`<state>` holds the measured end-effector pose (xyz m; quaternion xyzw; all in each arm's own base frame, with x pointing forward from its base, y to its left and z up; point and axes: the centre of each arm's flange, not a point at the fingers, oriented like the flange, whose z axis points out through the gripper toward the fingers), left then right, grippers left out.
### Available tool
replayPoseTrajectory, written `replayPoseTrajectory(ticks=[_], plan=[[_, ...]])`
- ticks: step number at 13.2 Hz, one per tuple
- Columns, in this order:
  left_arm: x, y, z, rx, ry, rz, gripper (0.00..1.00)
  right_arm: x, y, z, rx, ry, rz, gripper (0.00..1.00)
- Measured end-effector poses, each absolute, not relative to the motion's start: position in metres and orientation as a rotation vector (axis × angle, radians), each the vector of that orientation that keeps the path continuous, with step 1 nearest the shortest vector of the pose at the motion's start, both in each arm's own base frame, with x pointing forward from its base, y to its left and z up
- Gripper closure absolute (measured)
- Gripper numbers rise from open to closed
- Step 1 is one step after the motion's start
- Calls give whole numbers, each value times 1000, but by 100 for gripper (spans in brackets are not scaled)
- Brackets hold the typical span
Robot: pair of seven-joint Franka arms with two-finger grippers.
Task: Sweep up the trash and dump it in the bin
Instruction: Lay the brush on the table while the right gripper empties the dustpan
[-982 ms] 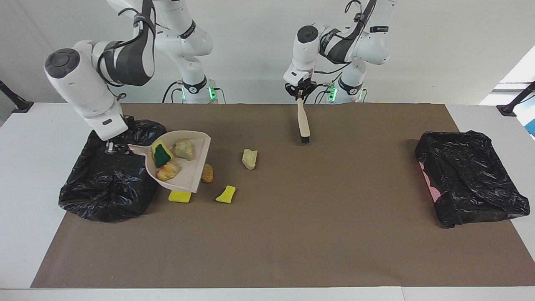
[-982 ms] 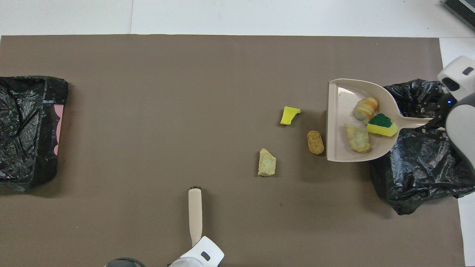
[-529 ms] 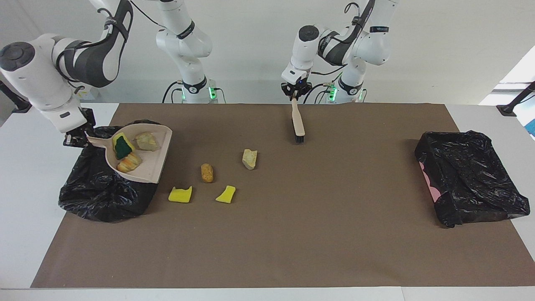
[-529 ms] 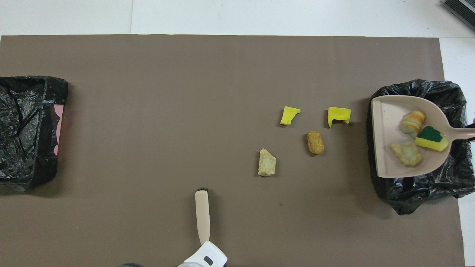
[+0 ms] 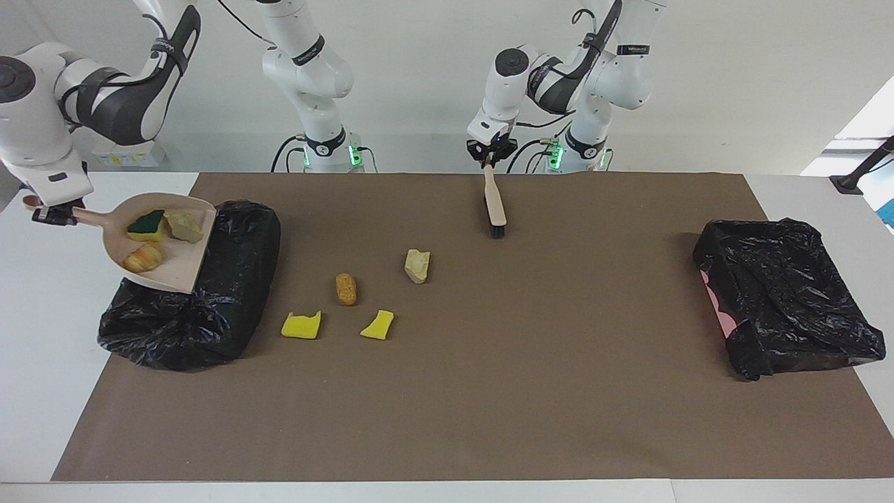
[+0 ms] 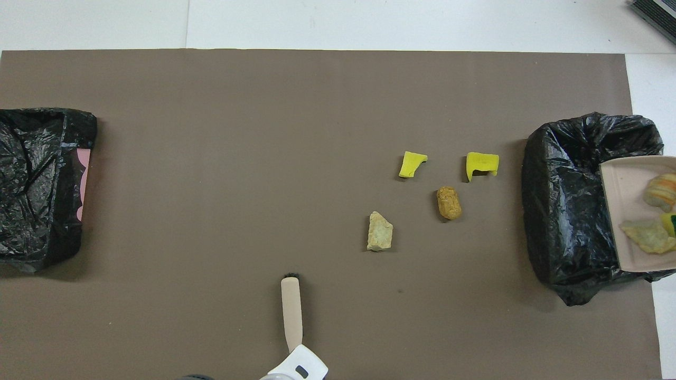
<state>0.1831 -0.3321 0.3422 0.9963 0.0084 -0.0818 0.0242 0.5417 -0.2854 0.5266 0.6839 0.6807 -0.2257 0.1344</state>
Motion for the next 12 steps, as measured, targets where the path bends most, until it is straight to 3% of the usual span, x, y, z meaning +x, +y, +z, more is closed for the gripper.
replayPoseTrajectory(ticks=[2, 5, 8, 12], plan=[[185, -331, 339, 3086, 34, -263, 69, 544, -285, 531, 1909, 1960, -731, 68], [204, -332, 339, 3077, 90, -273, 38, 556, -265, 537, 1812, 1896, -827, 68], [271, -345, 361, 3048, 105, -182, 4, 568, -224, 541, 1744, 1802, -939, 68], [352, -343, 379, 3124, -54, 43, 0, 571, -195, 554, 1684, 1665, -1051, 68]])
